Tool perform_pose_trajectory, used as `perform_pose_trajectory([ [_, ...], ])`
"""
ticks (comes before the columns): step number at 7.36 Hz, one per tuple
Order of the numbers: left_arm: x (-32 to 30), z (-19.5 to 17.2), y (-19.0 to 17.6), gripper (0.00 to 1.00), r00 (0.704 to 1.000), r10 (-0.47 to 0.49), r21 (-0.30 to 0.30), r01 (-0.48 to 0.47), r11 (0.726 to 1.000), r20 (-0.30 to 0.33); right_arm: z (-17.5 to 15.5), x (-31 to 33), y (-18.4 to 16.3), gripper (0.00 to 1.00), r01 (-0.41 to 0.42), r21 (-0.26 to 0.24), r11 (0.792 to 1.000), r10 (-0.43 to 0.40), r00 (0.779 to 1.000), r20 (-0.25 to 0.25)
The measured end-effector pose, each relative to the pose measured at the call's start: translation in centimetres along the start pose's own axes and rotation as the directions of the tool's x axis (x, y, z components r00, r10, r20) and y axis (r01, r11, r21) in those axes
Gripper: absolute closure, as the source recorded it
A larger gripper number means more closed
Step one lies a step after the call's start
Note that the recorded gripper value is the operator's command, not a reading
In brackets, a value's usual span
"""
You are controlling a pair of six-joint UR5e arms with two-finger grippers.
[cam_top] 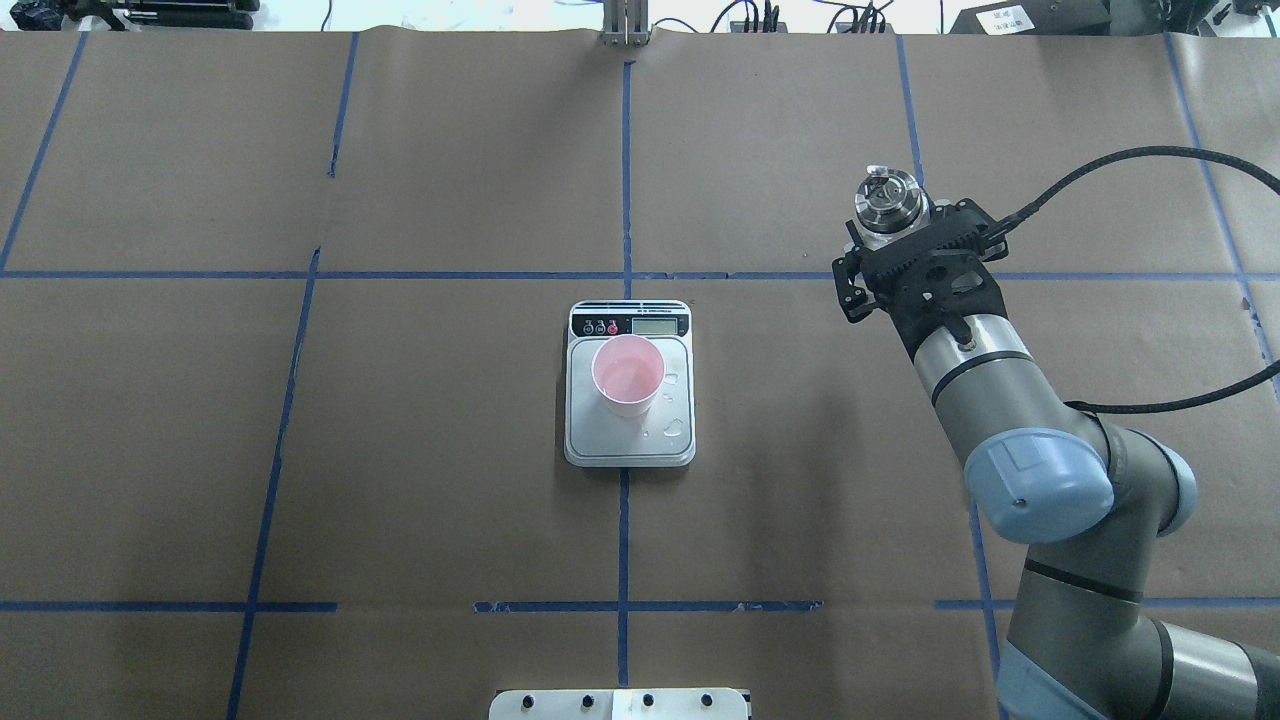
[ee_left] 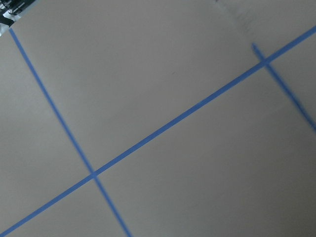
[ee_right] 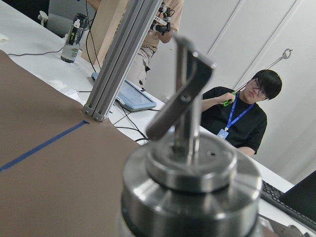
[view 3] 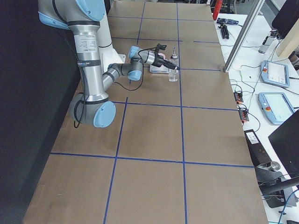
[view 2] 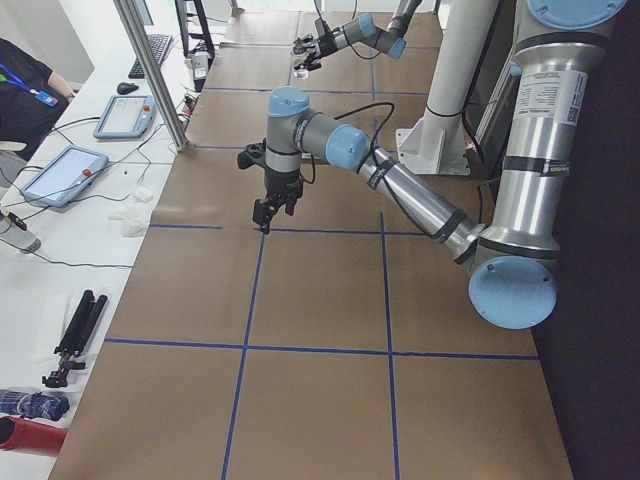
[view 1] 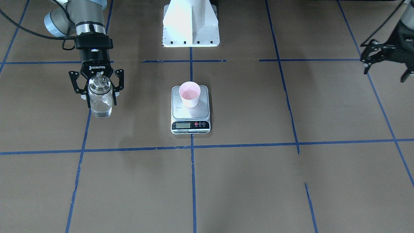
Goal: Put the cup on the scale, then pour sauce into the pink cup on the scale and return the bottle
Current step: 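Move the bottle over the pink cup and tilt the spout down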
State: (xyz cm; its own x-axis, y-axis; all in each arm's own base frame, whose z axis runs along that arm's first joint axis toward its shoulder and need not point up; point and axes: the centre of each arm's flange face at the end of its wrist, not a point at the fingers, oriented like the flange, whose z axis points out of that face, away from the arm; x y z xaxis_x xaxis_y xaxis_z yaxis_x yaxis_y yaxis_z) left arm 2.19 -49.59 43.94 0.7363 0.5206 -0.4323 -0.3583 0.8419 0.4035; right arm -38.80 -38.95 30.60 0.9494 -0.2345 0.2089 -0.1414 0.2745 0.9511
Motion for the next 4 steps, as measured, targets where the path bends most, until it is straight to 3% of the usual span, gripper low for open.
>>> perform_pose_trajectory([
  [2, -4.7, 1.9, 1.8, 0.0, 0.998, -0.049, 0.006, 0.049, 0.999, -0.025, -1.4, -1.8, 0.6, 1.0, 0.201, 0.023, 0.979, -0.198, 0.977, -0.075],
  [4, -6.5, 3.8, 2.6, 0.0, 0.993, -0.078, 0.009, 0.079, 0.997, -0.09, -3.3, -4.4, 1.8, 1.0, 0.296, 0.042, 0.954, -0.29, 0.95, -0.113],
])
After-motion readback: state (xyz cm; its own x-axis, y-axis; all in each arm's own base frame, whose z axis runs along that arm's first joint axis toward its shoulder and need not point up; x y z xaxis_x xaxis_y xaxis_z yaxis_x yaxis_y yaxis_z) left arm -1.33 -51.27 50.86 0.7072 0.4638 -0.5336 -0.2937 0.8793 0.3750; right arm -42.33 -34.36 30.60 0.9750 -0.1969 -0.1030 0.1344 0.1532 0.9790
